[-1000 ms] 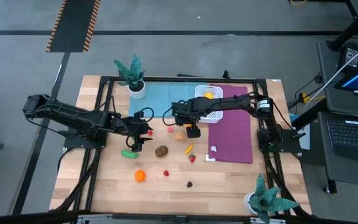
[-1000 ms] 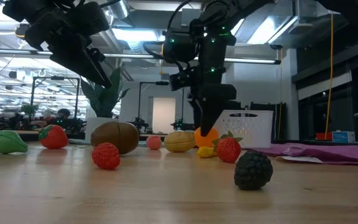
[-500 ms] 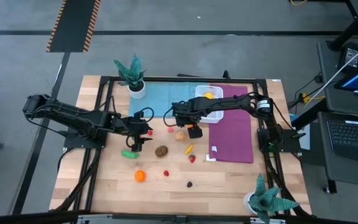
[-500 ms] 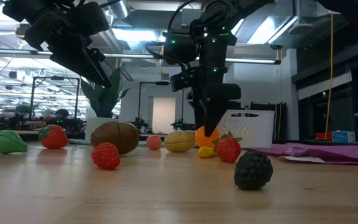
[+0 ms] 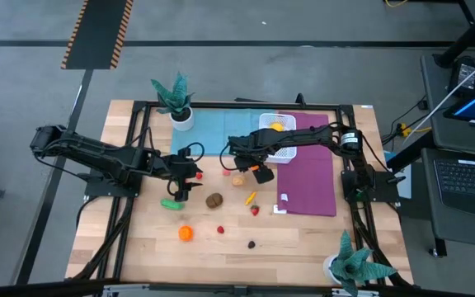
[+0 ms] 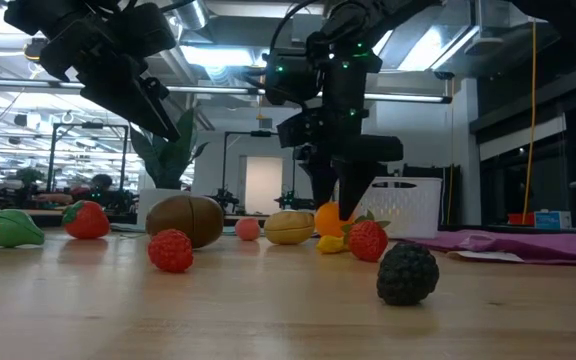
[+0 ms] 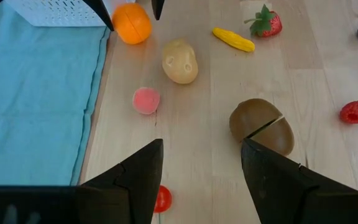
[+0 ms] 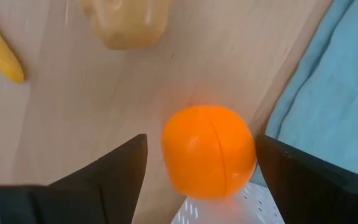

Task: Pick and placing Produce into tupperware
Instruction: Put the orange orange into the white container

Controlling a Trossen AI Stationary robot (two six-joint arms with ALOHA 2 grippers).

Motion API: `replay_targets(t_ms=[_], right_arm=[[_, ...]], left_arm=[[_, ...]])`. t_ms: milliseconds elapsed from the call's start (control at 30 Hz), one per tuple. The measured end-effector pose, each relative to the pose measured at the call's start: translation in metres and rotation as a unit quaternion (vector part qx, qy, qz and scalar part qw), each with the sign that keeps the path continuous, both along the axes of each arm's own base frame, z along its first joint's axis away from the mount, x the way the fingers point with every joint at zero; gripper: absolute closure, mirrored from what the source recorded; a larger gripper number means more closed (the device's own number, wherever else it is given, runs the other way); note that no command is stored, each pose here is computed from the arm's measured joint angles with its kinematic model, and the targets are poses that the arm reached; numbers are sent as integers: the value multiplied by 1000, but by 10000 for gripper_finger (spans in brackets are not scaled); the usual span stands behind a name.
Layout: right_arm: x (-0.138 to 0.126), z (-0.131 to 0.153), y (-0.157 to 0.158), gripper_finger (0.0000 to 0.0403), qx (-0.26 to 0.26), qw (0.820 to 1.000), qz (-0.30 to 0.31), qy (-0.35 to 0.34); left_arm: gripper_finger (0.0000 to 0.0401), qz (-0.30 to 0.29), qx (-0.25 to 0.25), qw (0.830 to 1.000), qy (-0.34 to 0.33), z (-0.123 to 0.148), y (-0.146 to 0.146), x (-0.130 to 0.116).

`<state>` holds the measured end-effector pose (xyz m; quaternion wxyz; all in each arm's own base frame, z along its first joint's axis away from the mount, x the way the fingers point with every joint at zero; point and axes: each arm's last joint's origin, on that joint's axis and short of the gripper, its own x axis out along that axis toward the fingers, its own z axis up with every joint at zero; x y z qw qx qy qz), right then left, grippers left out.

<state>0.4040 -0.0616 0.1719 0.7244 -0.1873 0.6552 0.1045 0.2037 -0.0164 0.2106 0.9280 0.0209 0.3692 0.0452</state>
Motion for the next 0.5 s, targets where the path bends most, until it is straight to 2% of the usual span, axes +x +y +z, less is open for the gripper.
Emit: replay_targets(t_ms=[233,400,500], right_arm=[[0,0,0,106,-1,1000,10,1],[1,-21,0,106,1,999,31,40],[2,-32,0,106,-26,997,42,64]], left_arm=[[194,0,0,1000,0,0,0,0],[194,0,0,1000,0,0,0,0],[194,0,0,1000,0,0,0,0]])
